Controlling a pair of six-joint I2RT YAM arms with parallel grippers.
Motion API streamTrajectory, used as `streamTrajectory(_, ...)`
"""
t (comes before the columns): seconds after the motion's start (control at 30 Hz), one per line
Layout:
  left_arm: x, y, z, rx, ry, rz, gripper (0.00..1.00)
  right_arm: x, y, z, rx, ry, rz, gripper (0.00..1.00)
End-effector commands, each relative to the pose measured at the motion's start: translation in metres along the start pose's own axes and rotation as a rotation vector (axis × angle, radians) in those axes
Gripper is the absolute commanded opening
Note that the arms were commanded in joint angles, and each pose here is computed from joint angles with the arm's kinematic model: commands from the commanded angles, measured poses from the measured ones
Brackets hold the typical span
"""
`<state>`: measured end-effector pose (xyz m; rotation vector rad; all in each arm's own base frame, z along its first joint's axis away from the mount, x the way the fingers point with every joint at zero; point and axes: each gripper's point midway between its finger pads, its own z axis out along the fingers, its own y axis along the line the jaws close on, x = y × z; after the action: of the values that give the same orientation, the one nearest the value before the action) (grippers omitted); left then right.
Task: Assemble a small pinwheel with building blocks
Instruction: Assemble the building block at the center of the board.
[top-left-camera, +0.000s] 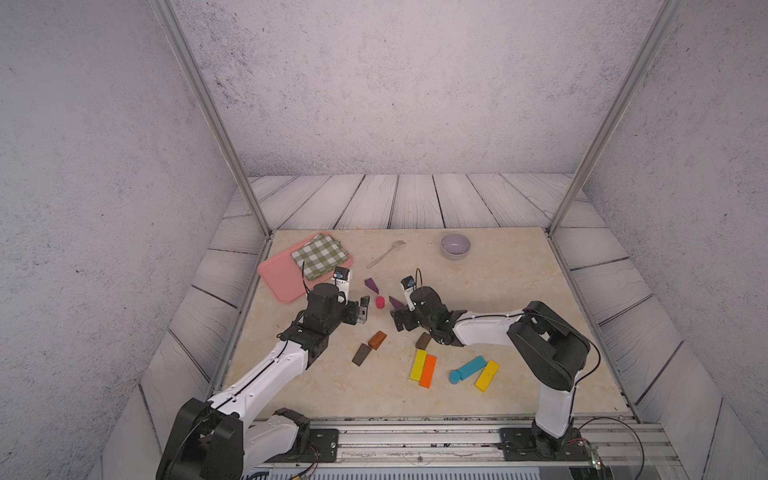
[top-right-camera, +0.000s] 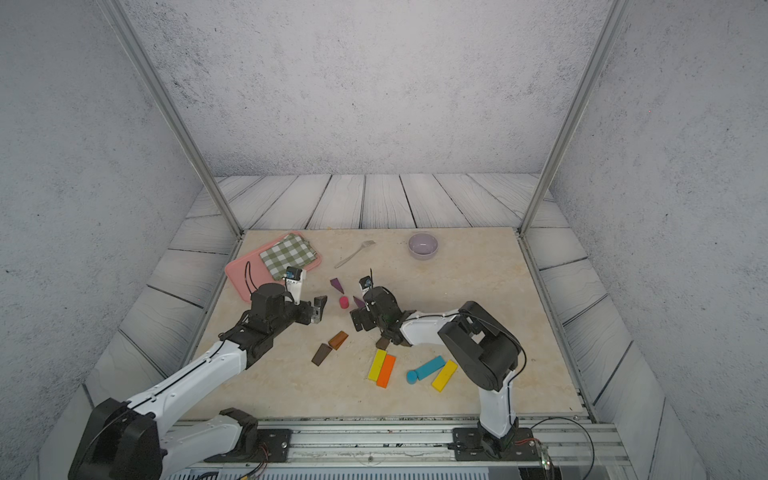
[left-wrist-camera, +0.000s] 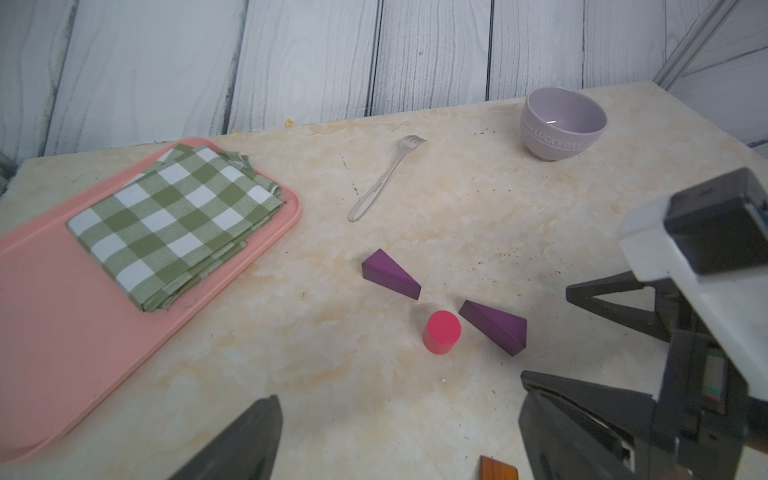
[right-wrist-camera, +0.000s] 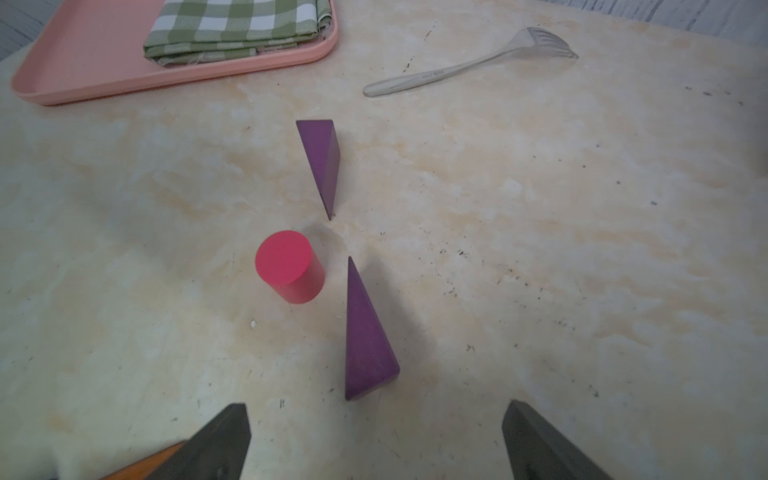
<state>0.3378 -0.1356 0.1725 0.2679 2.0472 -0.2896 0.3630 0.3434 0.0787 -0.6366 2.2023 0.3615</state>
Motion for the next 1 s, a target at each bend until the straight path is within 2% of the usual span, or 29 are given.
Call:
streamTrajectory(0.0, -0.022, 0.009, -0.015, -0.05, -0.047, -0.06, 0.96, 0.022, -0.008, -0.038, -0.063, 0.28, -0.119, 0.99)
streamTrajectory(0.1, -0.026, 0.016, -0.02, -0.095, -0.036, -0.083, 0.96, 0.018, 0.003, -0.055, -0.24, 0.355, -0.239, 0.99)
streamTrajectory(0.17, -0.027, 0.019, -0.022, -0.119, -0.006, -0.082, 0.96, 0.016, -0.004, -0.057, -0.267, 0.392, -0.327, 0.99)
streamTrajectory(0.33, -0.028, 0.022, -0.025, -0.142, 0.014, -0.064, 0.96, 0.02, 0.008, -0.062, -0.517, 0.492, -0.572, 0.98)
streamTrajectory(0.4, -0.027, 0.023, -0.027, -0.147, 0.012, -0.06, 0.96, 0.019, 0.008, -0.05, -0.511, 0.508, -0.627, 0.95)
streamTrajectory(0.47, -0.027, 0.025, -0.027, -0.153, 0.011, -0.054, 0.96, 0.017, 0.004, -0.032, -0.467, 0.537, -0.643, 0.85)
streamTrajectory(0.5, -0.026, 0.025, -0.027, -0.155, 0.012, -0.05, 0.96, 0.018, 0.001, -0.024, -0.439, 0.566, -0.641, 0.84)
streamTrajectory(0.67, -0.022, 0.027, -0.024, -0.169, 0.025, -0.044, 0.96, 0.022, -0.003, 0.006, -0.4, 0.65, -0.604, 0.8)
streamTrajectory(0.97, -0.016, 0.031, -0.021, -0.189, 0.045, -0.035, 0.96, 0.025, 0.007, 0.036, -0.378, 0.639, -0.583, 0.73)
